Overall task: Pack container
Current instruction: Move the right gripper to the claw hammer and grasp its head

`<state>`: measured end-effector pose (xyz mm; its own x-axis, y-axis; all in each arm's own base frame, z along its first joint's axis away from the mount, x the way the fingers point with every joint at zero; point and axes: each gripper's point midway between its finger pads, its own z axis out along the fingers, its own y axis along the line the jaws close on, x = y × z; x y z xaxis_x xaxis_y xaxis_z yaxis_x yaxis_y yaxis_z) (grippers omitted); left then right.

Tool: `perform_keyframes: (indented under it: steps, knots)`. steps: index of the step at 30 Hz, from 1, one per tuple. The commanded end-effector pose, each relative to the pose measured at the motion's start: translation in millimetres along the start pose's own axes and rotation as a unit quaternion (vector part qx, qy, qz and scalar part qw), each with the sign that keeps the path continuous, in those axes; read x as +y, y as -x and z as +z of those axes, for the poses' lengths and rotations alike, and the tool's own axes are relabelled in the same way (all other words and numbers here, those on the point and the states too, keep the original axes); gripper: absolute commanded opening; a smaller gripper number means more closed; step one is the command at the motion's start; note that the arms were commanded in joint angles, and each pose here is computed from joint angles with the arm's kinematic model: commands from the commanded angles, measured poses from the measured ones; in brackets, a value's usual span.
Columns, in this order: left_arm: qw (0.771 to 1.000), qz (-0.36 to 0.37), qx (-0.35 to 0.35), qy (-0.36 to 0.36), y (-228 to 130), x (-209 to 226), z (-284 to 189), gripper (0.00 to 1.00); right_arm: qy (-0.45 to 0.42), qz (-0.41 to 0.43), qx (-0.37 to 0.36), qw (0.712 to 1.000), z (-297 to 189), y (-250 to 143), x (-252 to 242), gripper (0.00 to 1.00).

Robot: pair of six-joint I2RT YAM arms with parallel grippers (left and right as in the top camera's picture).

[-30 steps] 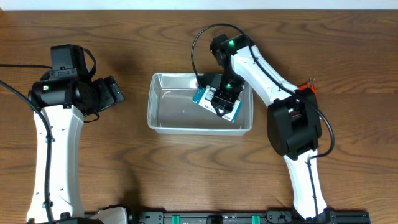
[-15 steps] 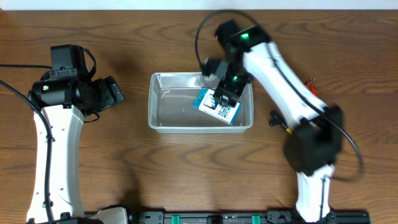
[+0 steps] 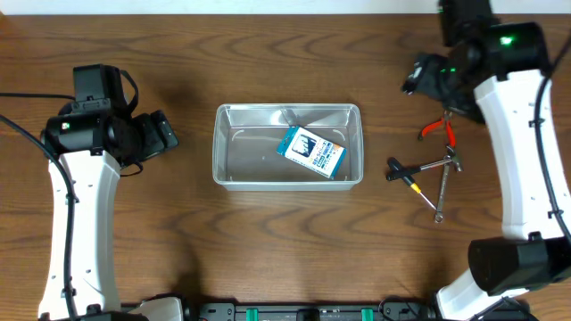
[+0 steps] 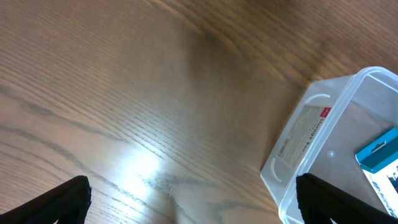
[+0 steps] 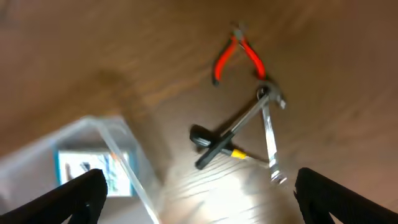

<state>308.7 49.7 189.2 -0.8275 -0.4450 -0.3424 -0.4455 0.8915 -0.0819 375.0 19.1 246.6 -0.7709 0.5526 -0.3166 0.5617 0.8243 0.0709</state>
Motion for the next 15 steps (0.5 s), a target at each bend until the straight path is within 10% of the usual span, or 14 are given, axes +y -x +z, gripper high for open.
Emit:
perform_keyframes:
  steps: [1,15]
  knots:
    - [1.000,0.001,-0.005,0.006,2,3,-3,0.98,-0.003,0.119,0.021,0.993,15,-3,0,0.99]
    - [1.000,0.002,0.010,0.011,-5,5,-4,0.98,-0.062,0.223,0.125,0.965,133,-64,-40,0.99]
